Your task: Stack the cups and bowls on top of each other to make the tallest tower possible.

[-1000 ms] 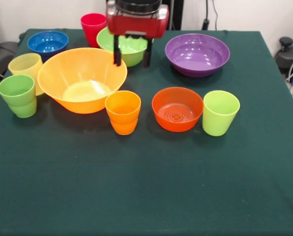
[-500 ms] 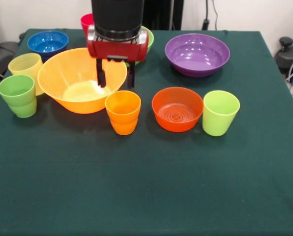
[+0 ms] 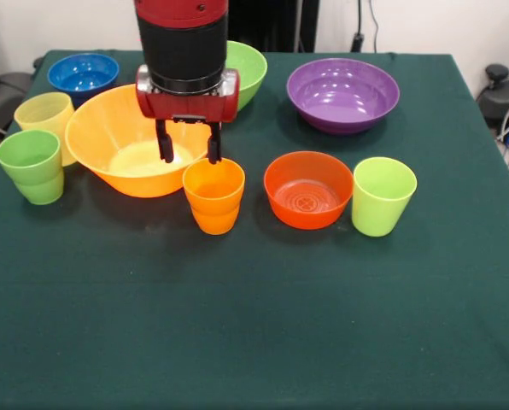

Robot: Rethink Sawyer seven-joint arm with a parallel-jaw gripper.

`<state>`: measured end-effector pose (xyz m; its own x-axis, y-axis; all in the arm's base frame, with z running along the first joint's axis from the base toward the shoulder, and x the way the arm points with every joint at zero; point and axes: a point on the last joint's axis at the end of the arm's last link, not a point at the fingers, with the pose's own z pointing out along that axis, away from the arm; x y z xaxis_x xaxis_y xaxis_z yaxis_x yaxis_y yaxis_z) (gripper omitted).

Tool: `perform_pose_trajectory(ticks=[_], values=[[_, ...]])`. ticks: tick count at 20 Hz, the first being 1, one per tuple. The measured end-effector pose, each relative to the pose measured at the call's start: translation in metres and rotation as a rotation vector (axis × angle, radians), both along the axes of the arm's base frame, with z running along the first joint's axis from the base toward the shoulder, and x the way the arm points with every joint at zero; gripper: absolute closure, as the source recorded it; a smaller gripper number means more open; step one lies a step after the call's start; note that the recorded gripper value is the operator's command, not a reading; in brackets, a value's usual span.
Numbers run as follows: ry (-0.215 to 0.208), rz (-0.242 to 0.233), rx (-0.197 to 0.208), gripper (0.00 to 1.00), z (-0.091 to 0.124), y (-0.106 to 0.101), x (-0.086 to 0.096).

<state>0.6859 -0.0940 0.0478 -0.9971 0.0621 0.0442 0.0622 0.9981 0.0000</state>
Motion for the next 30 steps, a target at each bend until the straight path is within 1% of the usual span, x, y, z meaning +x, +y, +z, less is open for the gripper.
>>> perform_pose_trajectory(ticks=[6, 10, 16, 19, 22, 24, 25, 30], values=[[-0.003, -0.018, 0.014, 0.0, 0.0, -0.02, -0.003], [-0.005, -0.02, 0.02, 0.0, 0.0, -0.028, -0.006], [0.017, -0.016, 0.031, 0.0, -0.003, -0.036, -0.024], [0.036, -0.007, 0.037, 0.0, -0.006, -0.034, -0.036], [0.063, 0.011, 0.05, 0.0, -0.006, -0.026, -0.053], [0.07, 0.018, 0.054, 0.0, -0.006, -0.022, -0.058], [0.08, 0.027, 0.059, 0.0, -0.006, -0.018, -0.065], [0.102, 0.054, 0.066, 0.0, -0.005, -0.008, -0.084]])
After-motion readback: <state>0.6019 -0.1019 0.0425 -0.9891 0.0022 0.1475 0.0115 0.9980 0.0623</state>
